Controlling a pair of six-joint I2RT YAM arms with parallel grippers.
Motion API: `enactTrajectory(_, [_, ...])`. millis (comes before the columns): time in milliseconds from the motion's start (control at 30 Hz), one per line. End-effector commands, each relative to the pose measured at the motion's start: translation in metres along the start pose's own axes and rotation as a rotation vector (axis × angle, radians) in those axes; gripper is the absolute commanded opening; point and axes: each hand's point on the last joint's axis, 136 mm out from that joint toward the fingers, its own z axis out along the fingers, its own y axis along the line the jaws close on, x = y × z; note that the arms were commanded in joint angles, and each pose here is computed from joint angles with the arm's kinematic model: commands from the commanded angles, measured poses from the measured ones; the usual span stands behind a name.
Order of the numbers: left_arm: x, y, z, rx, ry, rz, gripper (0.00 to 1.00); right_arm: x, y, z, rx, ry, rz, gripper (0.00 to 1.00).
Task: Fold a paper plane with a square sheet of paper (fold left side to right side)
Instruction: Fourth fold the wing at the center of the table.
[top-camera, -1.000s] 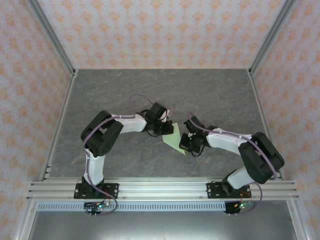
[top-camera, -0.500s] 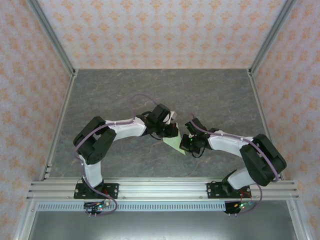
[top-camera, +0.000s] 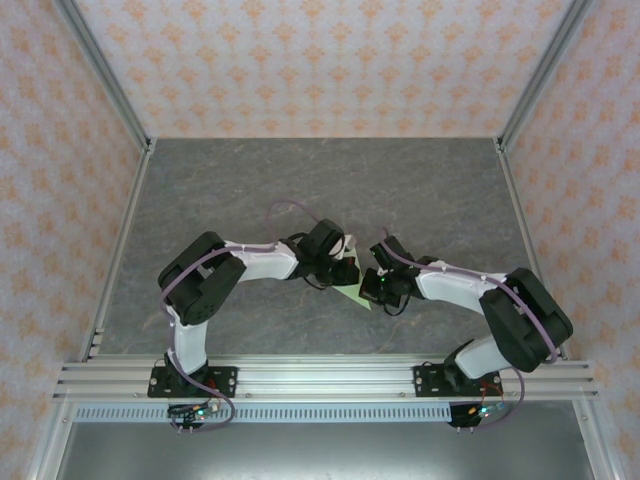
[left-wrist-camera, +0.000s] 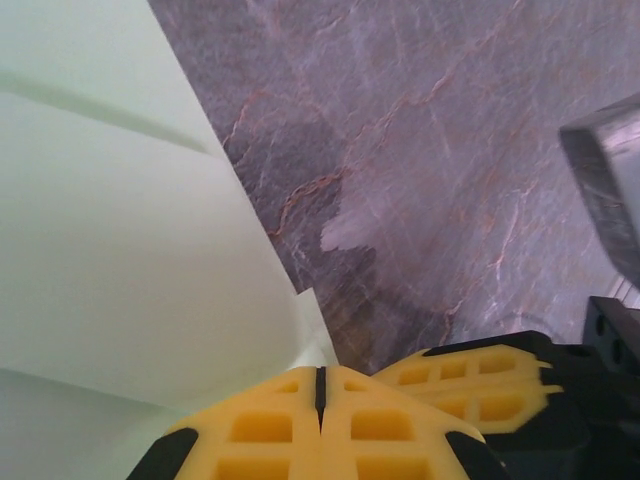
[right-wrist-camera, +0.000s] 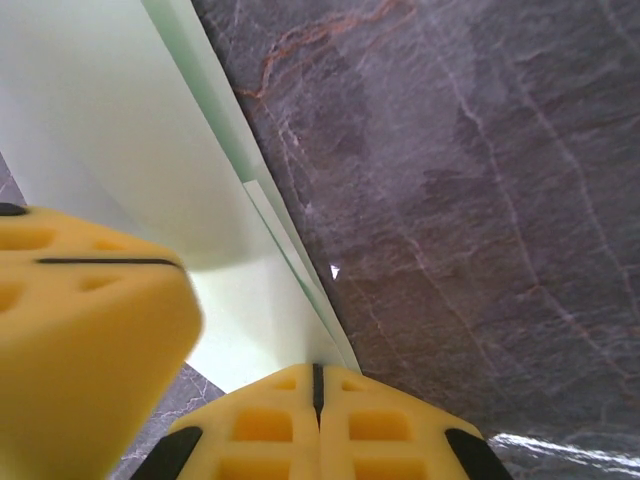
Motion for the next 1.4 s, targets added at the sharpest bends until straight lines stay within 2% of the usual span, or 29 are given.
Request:
enactTrajectory(0, [0.009,0.007,0.009,0.004,0.022,-0.017,0.00,0.028,-0.056,0.015,0.194,0.091,0.041,0.00])
enactTrajectory(433, [0.008,0.042,0.011,-0.137,0.003,-0.021,0.00,0.032,-0.064,0.013,0.232,0.107,0.028,0.00])
enactTrajectory(867, [-0.031,0.093,-0.021,-0.217,-0.060,-0.096,0.00,0.039,-0.075,0.016,0.265,0.138,0.020,0.00])
enactTrajectory(967, [-0.040,0.090,-0.031,-0.202,-0.074,-0.092,0.00,0.037,-0.071,0.016,0.251,0.133,0.010,0.00])
enactTrajectory(1033, [-0.047,0.081,-0.038,-0.189,-0.088,-0.068,0.03,0.036,-0.064,0.016,0.221,0.132,0.002,0.00])
enactTrajectory(1133, [-0.059,0.061,-0.054,-0.144,-0.118,-0.040,0.07,0.032,-0.039,0.017,0.100,0.119,-0.021,0.00])
enactTrajectory(1233, [-0.067,0.044,-0.075,-0.099,-0.167,-0.027,0.14,0.017,-0.004,0.000,-0.034,0.044,-0.089,0.01])
enactTrajectory(1333, [-0.067,0.033,-0.098,-0.087,-0.223,-0.020,0.28,-0.005,0.016,-0.032,-0.083,-0.104,-0.158,0.15])
enactTrajectory(1367, [-0.066,0.031,-0.105,-0.091,-0.239,-0.021,0.35,-0.012,0.020,-0.046,-0.085,-0.164,-0.183,0.24])
